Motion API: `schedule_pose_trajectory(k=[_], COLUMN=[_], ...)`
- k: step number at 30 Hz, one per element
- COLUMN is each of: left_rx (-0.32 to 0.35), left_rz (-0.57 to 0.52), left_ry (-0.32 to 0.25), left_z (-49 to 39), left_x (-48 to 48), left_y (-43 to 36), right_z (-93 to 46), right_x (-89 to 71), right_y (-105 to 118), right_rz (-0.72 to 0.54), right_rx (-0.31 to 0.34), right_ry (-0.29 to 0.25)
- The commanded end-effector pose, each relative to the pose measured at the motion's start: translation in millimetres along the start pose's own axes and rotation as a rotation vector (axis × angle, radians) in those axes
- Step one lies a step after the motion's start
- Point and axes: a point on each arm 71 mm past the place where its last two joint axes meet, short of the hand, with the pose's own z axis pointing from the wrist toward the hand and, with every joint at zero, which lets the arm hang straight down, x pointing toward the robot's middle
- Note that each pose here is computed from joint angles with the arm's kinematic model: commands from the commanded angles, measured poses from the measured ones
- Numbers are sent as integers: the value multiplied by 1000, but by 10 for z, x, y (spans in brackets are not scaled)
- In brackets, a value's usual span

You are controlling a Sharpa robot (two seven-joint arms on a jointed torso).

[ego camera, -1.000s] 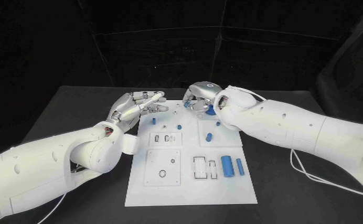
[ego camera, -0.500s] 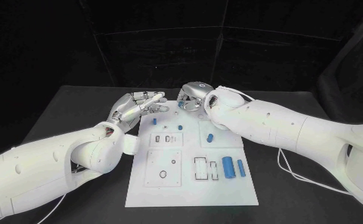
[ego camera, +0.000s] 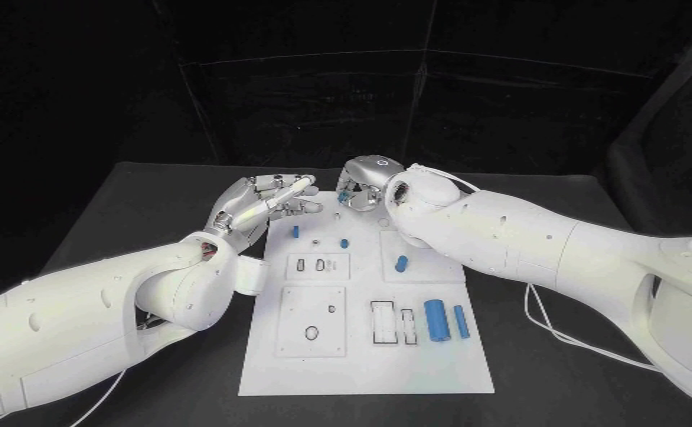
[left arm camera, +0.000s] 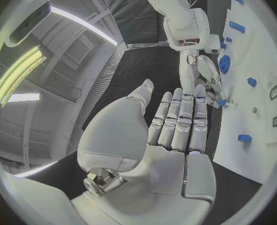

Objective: Assemble the parts on the task board

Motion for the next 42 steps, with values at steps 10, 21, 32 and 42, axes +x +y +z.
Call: schedule_pose_trajectory(k=[10, 21, 32, 42], left_rx=[9, 9, 12, 13], left_rz=[-1, 1, 5, 7], left_ry=[14, 12, 5, 2], left_z=[10, 14, -7, -14], left_x=[17, 5, -41, -67], left_y=[-23, -26, -46, -57], right_z=[16, 2, -429, -902], right_x=[25, -26, -277, -455], right_y=[14, -8, -326, -932], right_rz=[-34, -31, 129, 309], right_rx=[19, 21, 63, 257], right_ry=[41, -26, -139, -25])
